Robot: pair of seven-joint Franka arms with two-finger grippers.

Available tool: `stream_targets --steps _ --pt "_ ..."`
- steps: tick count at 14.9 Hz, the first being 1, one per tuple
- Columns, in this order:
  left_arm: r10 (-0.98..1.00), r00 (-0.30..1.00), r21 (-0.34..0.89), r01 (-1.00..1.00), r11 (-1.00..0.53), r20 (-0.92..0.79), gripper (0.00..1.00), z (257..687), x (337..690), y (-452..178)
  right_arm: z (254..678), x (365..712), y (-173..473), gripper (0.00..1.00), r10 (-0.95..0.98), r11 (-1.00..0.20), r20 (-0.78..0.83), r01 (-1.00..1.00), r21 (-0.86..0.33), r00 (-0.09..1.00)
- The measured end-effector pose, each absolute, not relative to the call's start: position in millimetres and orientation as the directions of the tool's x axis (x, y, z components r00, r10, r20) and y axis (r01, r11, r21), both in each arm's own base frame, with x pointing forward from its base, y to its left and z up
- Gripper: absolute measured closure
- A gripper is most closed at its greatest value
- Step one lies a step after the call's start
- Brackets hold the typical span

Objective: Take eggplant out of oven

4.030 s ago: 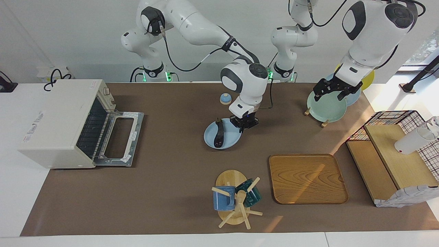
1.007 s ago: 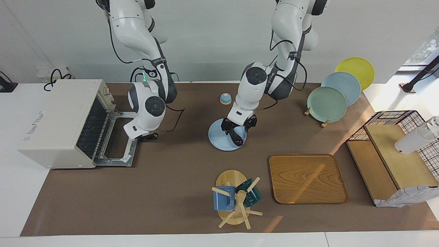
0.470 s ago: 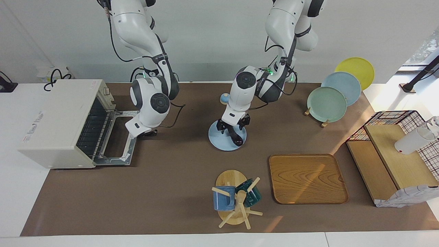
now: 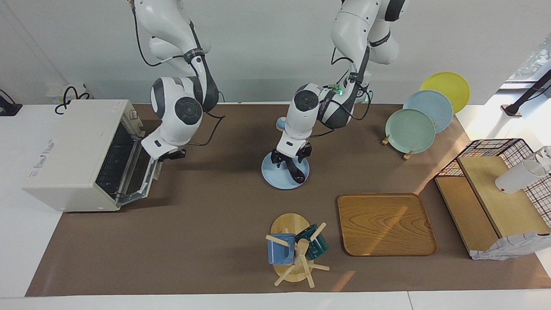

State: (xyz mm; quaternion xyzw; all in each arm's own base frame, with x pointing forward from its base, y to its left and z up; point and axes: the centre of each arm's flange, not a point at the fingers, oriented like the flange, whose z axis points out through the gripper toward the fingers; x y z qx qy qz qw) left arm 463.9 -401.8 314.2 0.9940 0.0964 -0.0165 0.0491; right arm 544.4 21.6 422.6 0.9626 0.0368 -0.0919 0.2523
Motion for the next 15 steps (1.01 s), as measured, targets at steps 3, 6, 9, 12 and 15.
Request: stream_targets --steps 3,6,9,12,15 --pt "0.196 0.98 0.102 0.199 -0.975 -0.034 0.22 308 462 -399 446 542 -24 0.99 0.02 -0.879 -0.194 0.109 0.465 0.981" --pt "0.198 0.98 0.103 0.2 -0.974 -0.032 0.33 306 462 -399 450 542 -39 0.96 0.014 -0.881 -0.198 0.106 0.461 0.98" --pt "0.199 0.979 0.106 0.201 -0.974 -0.029 0.52 307 462 -399 456 540 -54 0.92 0.02 -0.887 -0.204 0.112 0.447 0.979" --pt "0.202 0.979 0.113 0.203 -0.973 -0.022 0.7 312 464 -398 466 532 -66 0.9 -0.006 -0.912 -0.219 0.085 0.4 0.976" --pt "0.221 0.975 0.137 0.218 -0.966 0.004 0.7 338 476 -392 522 521 -54 0.77 -0.062 -0.961 -0.213 -0.001 0.276 0.975"
